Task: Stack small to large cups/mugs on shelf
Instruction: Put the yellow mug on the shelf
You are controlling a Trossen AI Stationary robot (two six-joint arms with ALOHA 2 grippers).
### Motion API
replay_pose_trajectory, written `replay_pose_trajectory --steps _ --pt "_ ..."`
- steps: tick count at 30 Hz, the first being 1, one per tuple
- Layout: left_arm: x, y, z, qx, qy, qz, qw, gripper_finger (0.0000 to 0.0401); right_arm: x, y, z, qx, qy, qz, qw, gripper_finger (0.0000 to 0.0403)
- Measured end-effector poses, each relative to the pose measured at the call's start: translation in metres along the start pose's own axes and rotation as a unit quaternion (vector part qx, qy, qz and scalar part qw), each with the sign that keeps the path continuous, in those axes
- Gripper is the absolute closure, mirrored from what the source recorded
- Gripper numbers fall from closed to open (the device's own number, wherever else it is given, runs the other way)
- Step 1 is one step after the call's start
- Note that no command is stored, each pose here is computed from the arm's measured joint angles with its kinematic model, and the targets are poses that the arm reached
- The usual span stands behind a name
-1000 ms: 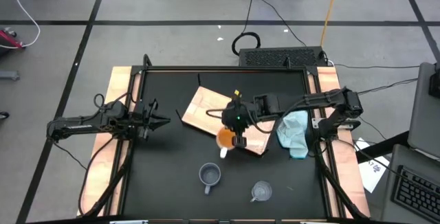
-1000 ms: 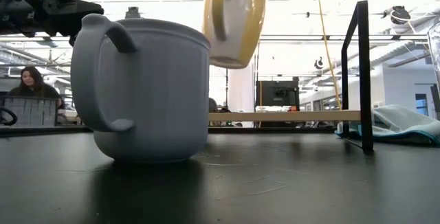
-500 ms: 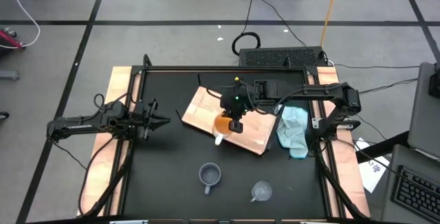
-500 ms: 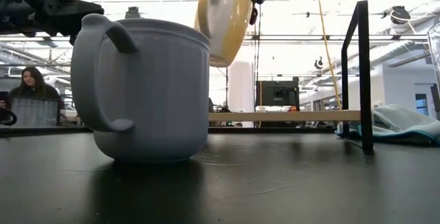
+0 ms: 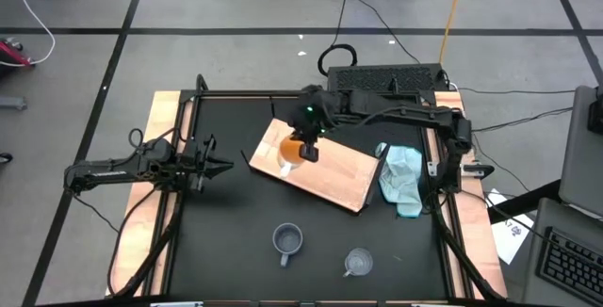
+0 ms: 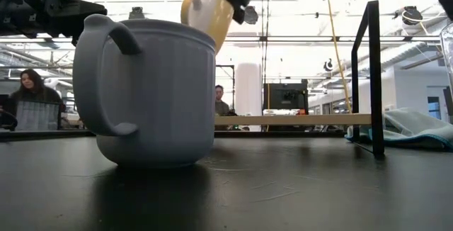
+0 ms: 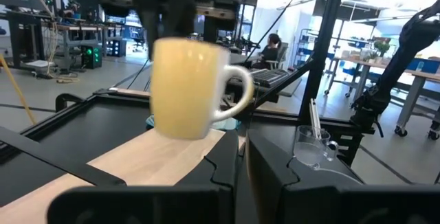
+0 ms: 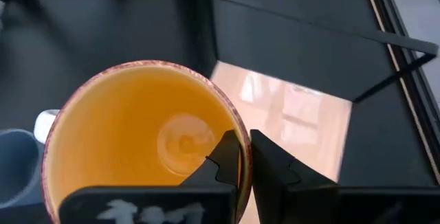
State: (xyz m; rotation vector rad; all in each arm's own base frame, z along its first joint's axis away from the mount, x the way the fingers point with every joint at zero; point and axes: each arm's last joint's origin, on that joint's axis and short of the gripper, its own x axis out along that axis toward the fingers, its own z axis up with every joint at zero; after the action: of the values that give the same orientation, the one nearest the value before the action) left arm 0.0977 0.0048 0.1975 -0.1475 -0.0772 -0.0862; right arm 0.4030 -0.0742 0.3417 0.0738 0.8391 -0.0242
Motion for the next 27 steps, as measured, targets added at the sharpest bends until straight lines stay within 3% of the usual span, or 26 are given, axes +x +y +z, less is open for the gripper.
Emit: replay_pose_trajectory --steps 10,27 --pt "0.0 0.0 0.0 0.004 -0.002 0.0 1.0 0.0368 0.042 -0.036 0.011 0.019 0.064 -0.016 0.998 0.0395" --pt "0.0 0.0 0.001 0.01 -0.003 0.0 1.0 0.0368 0.082 -0.06 0.004 0.015 0.07 -0.023 0.997 0.0395"
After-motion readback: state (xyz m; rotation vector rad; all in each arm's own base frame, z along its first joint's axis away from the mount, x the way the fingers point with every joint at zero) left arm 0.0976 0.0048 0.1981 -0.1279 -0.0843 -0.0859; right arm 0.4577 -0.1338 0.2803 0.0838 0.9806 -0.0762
